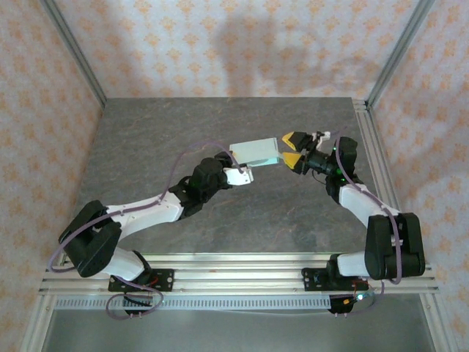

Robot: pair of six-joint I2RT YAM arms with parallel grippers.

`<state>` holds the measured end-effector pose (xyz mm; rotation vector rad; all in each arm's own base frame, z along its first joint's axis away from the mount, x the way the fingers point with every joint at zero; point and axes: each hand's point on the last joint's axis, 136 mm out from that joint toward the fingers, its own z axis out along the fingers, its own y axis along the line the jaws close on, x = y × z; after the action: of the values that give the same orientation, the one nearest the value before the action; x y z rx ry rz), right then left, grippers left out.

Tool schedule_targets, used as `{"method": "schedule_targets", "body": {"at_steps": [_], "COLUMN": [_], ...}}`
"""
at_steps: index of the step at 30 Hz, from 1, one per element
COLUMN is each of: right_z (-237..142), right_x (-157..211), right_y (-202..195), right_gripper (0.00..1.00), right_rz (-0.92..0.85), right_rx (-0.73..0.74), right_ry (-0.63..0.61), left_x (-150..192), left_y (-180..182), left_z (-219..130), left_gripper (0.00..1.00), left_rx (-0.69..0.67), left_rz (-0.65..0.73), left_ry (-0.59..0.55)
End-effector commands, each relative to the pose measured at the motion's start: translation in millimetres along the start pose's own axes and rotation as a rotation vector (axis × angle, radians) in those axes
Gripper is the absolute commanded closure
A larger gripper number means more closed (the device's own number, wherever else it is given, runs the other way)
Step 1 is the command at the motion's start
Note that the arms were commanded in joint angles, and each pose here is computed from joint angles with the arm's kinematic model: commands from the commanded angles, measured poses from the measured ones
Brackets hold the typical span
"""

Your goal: Fold the paper box

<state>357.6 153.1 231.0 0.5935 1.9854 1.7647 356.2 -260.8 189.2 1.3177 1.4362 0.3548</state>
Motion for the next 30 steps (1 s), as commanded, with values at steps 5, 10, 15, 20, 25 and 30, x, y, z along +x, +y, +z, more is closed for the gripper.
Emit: {"method": "schedule_targets", "body": {"at_steps": [5, 10, 15, 20, 25, 30], "right_z": [-23.9, -46.3, -54.7, -46.1, -34.3, -20.1], "right_x": [-17.1, -14.7, -3.8, 19.3, 45.8, 70.0], "right_y": [-16.4, -24.7, -13.4, -8.9, -14.4, -31.7], "right_gripper": [0.21, 0.21, 0.21, 0.24, 0.27, 0.28], "right_rz": [-0.314, -0.616, -0.861, -1.045, -1.199, -1.303], "right_rx": [0.183, 0.416, 0.496, 0.518, 0.539, 0.563], "right_ry": [-0.095, -0.062, -0.063, -0.012, 0.114, 0.295], "left_x": [24.2, 35.8, 44.3, 53.9, 62.4, 63.9], "left_y": [-24.2, -54.3, -77.0, -92.2, -102.8, -112.1], "left_z": [-14.9, -26.2, -34.7, -35.9, -34.0, -39.2], "left_gripper": [0.68, 0.68, 0.68, 0.66, 0.66, 0.66], "left_rx": [0.239, 0.440, 0.600, 0.711, 0.788, 0.884], "left_rz": [-0.258, -0.344, -0.344, -0.317, -0.304, -0.325], "left_ry": [0.052, 0.100, 0.156, 0.230, 0.306, 0.330]}}
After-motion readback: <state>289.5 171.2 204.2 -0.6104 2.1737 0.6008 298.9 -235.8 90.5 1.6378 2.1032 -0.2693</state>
